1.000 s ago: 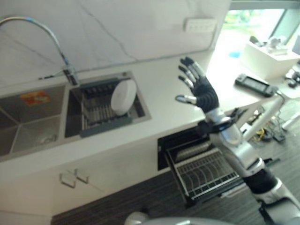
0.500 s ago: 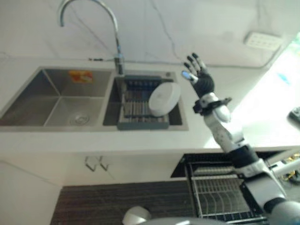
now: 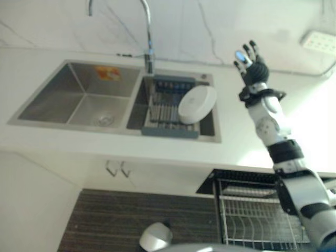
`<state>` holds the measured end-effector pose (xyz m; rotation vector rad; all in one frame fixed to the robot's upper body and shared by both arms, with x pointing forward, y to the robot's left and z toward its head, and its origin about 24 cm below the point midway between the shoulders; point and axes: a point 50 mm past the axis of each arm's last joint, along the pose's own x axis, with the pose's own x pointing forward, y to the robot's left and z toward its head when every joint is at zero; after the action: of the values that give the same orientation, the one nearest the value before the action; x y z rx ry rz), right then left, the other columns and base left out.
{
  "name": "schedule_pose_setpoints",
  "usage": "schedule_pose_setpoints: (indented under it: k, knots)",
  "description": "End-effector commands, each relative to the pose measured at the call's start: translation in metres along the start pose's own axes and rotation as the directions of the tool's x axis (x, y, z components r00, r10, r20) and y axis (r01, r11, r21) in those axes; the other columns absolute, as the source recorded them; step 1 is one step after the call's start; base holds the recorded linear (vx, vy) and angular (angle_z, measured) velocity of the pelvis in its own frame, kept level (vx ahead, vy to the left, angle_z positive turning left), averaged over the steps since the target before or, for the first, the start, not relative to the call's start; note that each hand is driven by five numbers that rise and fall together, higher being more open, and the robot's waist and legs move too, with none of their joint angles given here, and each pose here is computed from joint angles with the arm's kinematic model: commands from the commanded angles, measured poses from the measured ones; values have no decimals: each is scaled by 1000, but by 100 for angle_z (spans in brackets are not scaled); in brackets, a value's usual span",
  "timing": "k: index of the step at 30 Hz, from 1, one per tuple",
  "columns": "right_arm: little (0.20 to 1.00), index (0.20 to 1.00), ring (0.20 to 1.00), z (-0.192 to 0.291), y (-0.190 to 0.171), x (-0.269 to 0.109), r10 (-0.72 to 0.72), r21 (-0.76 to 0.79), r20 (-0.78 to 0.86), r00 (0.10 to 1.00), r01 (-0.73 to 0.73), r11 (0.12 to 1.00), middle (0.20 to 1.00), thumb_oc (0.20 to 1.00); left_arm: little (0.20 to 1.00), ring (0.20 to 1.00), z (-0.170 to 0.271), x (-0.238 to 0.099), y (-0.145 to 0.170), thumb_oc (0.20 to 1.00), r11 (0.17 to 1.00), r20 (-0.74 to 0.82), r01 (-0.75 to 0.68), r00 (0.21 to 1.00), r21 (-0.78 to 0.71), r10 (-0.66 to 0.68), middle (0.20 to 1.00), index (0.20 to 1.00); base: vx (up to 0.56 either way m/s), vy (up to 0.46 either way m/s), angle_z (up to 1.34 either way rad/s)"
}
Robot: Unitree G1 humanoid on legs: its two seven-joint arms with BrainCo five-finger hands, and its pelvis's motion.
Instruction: Place the dishes in the dishwasher.
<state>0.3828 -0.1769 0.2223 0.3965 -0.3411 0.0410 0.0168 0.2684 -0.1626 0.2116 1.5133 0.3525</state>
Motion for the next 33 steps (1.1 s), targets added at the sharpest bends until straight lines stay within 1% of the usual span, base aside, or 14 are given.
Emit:
schedule_pose_setpoints:
  k: [1, 14, 29, 33]
  knots:
    - [1000, 1000, 1000, 15, -2, 3, 4, -3, 56, 998, -4, 1000, 1000, 1000, 1000, 1000, -5, 1, 15, 1000, 995, -29, -38, 999, 97, 41, 1000, 1000, 37, 18, 5]
    - [1000, 1000, 1000, -17, -7, -1, -35, -10, -62, 997, 34, 999, 1000, 1000, 1000, 1000, 3, 0, 15, 1000, 995, -32, -16, 999, 103, 19, 1000, 1000, 11, 19, 5]
    - [1000, 1000, 1000, -55, -21, -20, -171, 15, -133, 976, 174, 985, 1000, 1000, 1000, 1000, 0, 0, 11, 1000, 994, -14, -11, 1000, 108, 13, 1000, 1000, 13, -18, -2]
    - [1000, 1000, 1000, -66, -22, -25, -183, 1, -159, 970, 186, 983, 1000, 1000, 1000, 1000, 2, 0, 11, 1000, 993, -12, -13, 1000, 114, 15, 1000, 1000, 2, -5, -1]
